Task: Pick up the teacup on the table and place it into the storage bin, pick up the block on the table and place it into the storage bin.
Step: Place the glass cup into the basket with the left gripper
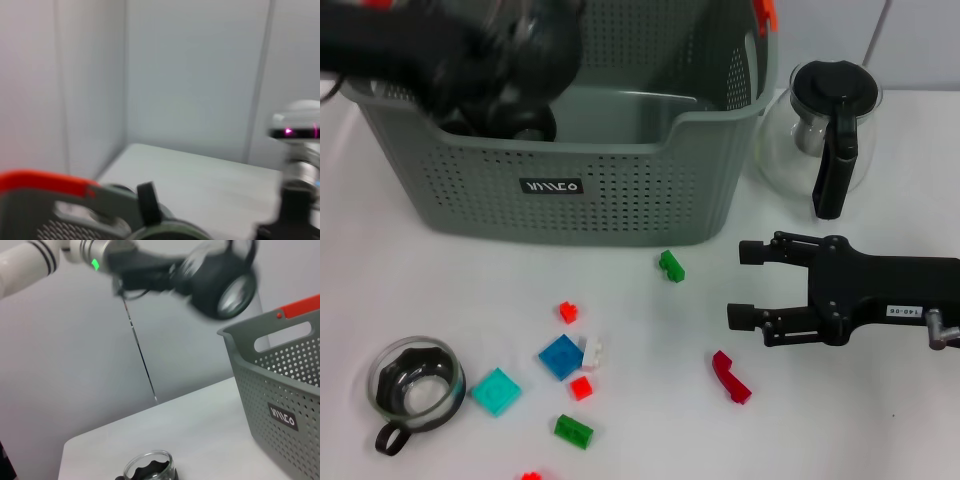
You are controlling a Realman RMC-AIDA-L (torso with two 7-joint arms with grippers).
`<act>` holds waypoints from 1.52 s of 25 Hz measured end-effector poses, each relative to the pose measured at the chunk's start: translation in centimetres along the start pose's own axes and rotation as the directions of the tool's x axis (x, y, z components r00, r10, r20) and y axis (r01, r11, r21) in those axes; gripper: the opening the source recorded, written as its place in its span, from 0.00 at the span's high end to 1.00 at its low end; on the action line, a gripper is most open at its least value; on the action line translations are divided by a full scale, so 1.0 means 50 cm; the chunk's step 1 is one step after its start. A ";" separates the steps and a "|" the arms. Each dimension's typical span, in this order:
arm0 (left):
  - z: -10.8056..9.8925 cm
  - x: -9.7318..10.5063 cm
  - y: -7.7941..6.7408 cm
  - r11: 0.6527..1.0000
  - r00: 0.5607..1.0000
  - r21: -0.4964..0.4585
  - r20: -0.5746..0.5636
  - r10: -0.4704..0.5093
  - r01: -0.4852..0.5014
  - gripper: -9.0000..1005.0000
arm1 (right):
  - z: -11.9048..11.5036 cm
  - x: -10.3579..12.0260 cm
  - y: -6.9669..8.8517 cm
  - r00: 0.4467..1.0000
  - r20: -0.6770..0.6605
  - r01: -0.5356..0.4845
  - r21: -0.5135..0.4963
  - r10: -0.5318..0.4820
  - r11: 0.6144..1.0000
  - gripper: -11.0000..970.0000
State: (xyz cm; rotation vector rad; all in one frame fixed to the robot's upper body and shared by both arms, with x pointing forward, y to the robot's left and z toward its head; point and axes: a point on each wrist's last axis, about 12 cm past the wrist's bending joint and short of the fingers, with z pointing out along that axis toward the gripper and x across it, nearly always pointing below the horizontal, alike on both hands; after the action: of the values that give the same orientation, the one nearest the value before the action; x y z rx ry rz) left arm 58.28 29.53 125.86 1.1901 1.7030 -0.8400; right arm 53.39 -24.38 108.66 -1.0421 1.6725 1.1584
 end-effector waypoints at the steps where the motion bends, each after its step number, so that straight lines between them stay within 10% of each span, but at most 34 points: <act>1: 0.008 -0.008 0.006 1.000 1.000 -0.008 -0.003 0.005 -0.005 0.94 | -0.001 0.000 0.000 1.000 0.000 0.000 0.000 0.000 1.000 0.03; 13: 0.179 -0.123 0.119 0.962 0.933 -0.272 -0.350 -0.084 -0.016 0.94 | 0.002 -0.007 0.000 1.000 0.006 0.015 -0.016 -0.015 1.000 0.03; 28: 0.349 -0.057 0.120 0.907 0.735 -0.345 -0.676 -0.062 -0.240 0.94 | 0.009 -0.006 0.003 1.000 0.011 0.012 -0.021 -0.012 1.000 0.03; 38: 0.379 -0.049 0.103 0.921 0.724 -0.278 -0.689 0.005 -0.271 0.94 | 0.008 -0.004 0.003 1.000 0.010 0.008 -0.017 -0.007 1.000 0.03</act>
State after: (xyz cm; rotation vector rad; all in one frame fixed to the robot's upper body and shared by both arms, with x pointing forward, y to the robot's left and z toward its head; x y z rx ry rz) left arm 68.75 13.63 120.43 1.4350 2.1839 0.0672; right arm 53.37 -23.94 108.81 -1.0506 1.6520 1.1735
